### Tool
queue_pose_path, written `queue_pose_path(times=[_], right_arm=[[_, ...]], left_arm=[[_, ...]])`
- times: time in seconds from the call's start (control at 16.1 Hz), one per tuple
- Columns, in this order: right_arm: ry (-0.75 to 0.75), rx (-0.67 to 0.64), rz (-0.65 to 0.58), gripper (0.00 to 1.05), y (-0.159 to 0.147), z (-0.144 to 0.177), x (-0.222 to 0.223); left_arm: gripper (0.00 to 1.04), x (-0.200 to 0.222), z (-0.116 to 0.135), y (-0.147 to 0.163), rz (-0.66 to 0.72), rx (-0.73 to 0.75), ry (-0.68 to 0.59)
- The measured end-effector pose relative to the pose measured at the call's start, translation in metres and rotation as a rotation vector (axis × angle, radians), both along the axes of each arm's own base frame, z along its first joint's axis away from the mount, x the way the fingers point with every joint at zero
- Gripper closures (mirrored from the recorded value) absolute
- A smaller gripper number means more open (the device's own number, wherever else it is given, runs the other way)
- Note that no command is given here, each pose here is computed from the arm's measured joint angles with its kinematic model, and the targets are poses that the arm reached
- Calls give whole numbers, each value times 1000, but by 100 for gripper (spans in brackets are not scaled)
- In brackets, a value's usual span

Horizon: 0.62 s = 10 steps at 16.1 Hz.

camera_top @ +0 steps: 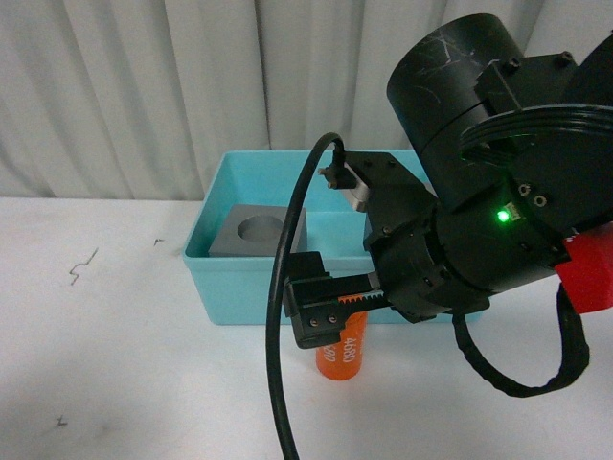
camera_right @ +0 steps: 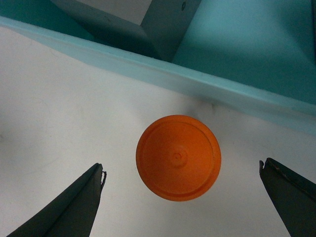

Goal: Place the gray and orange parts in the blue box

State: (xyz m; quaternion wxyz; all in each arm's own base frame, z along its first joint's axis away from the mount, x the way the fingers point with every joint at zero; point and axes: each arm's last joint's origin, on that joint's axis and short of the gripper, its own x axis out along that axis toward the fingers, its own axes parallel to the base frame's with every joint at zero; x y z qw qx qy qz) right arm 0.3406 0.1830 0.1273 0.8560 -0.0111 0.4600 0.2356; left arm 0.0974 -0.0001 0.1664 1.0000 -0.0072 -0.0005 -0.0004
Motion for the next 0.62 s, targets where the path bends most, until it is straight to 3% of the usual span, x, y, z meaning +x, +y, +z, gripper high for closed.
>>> queue_pose_path(times=[0.5, 0.56, 0.62], right_arm=[[32, -23, 3, 6, 7, -20, 12], [26, -21, 4, 7, 7, -21, 13], [22, -21, 7, 16, 7, -21, 13]], left_arm=[[7, 0, 0, 0, 0, 0, 0], [7, 0, 0, 0, 0, 0, 0], [7, 0, 0, 0, 0, 0, 0]])
